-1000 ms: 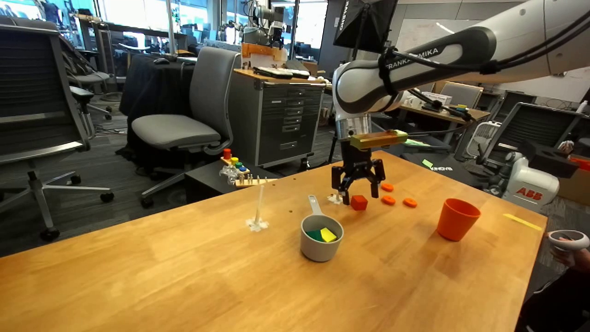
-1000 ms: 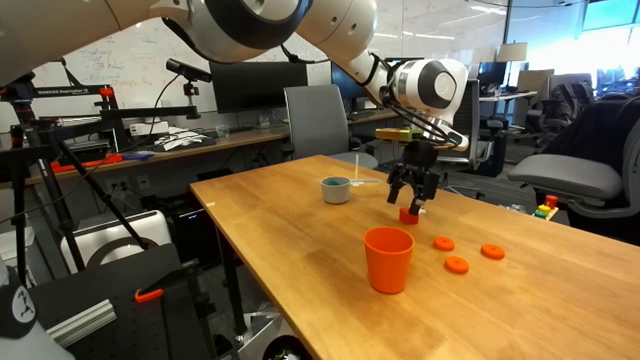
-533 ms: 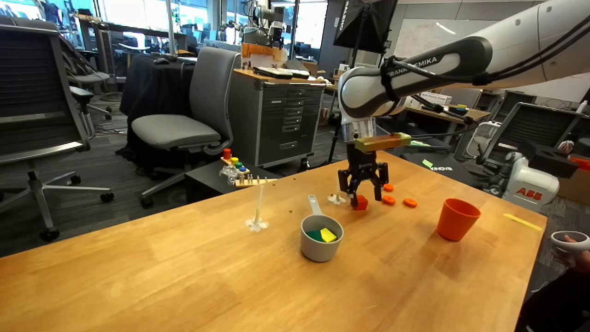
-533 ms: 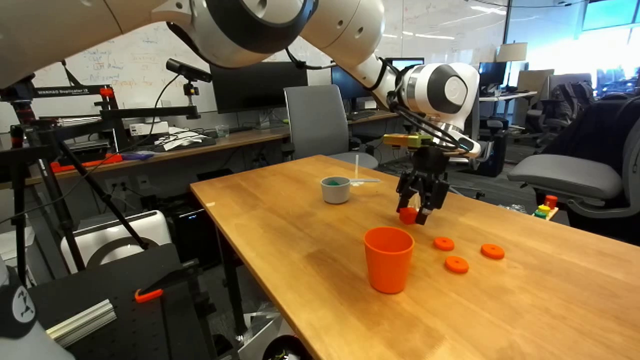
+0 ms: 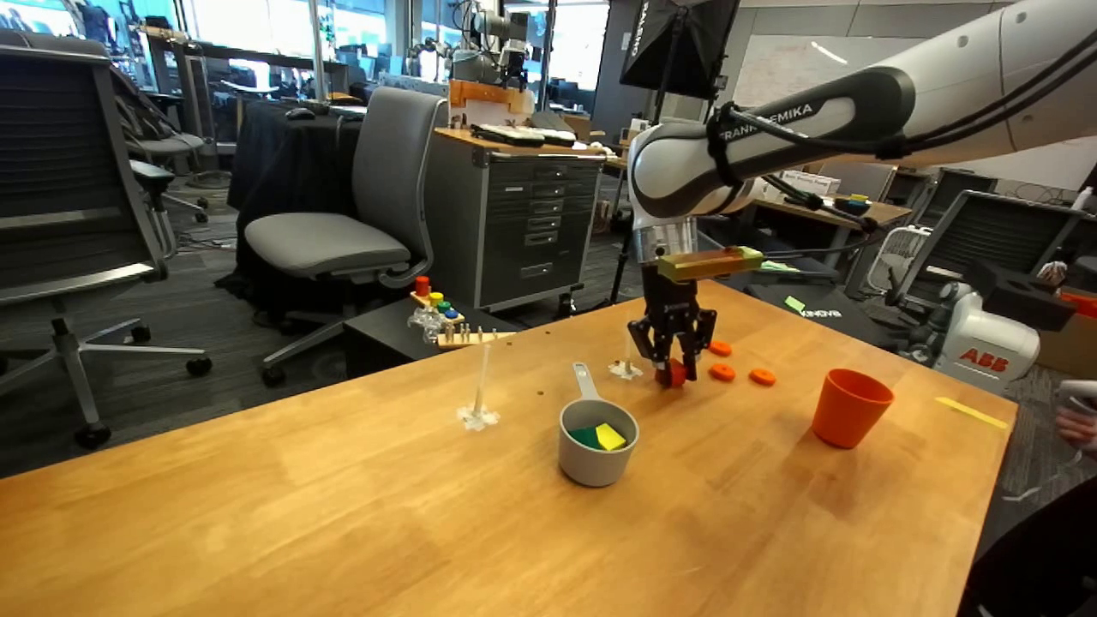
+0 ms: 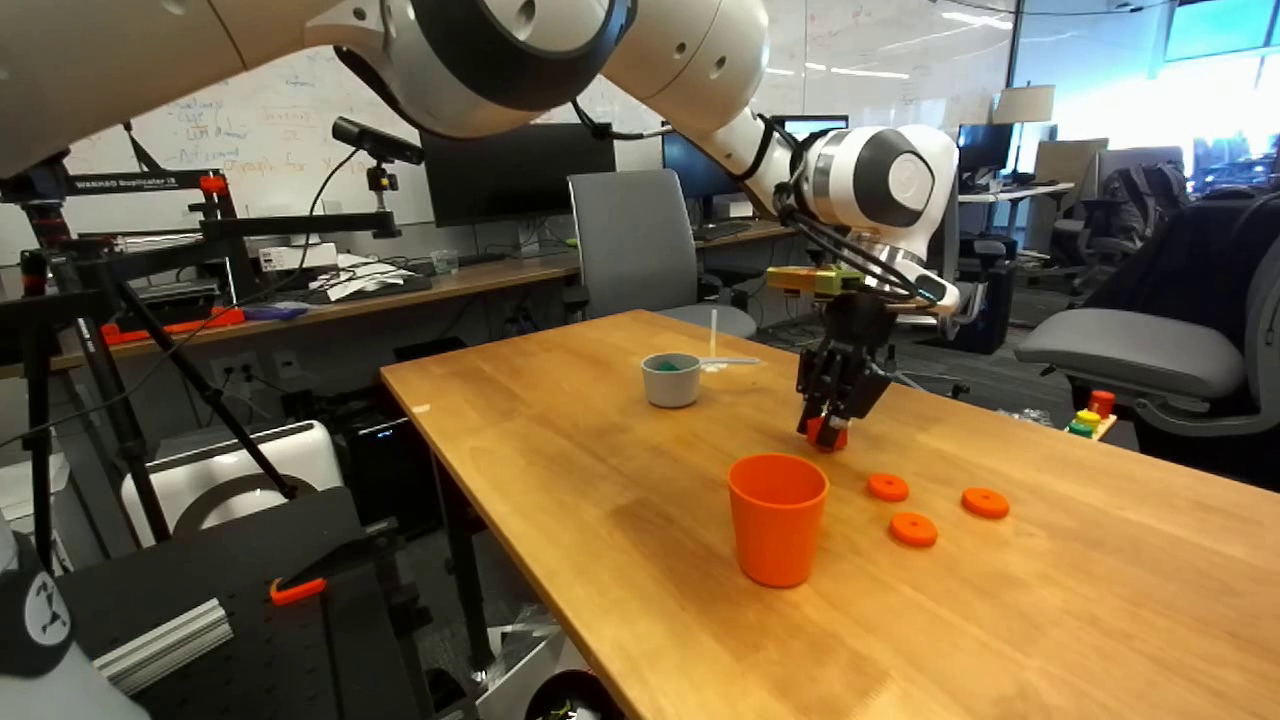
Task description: Put the yellow, green and orange objects in the scoop
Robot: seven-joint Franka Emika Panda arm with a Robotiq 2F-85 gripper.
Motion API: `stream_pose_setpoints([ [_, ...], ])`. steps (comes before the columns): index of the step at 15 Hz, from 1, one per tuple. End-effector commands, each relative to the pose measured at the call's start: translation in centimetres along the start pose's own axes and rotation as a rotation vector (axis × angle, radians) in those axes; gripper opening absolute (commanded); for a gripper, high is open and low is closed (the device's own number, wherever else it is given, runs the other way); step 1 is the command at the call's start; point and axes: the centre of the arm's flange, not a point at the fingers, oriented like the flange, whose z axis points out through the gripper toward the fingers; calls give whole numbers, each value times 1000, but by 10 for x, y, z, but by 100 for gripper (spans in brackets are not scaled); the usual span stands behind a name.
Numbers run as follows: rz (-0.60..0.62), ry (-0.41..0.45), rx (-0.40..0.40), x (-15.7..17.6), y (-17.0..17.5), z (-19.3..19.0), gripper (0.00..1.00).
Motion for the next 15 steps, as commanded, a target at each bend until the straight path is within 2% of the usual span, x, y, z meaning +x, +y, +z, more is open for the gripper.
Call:
stream_pose_setpoints([
  [1,-90,25,116,-29,-18,-40,15],
  [6,-257,100,191,-85,-62,-108,15],
  [9,-340,114,243,-112,-79,-142,15],
  [12,-416,53,308,-127,-100,-138,15],
  [15,-466,-50,324,-135,-125,-100,15],
])
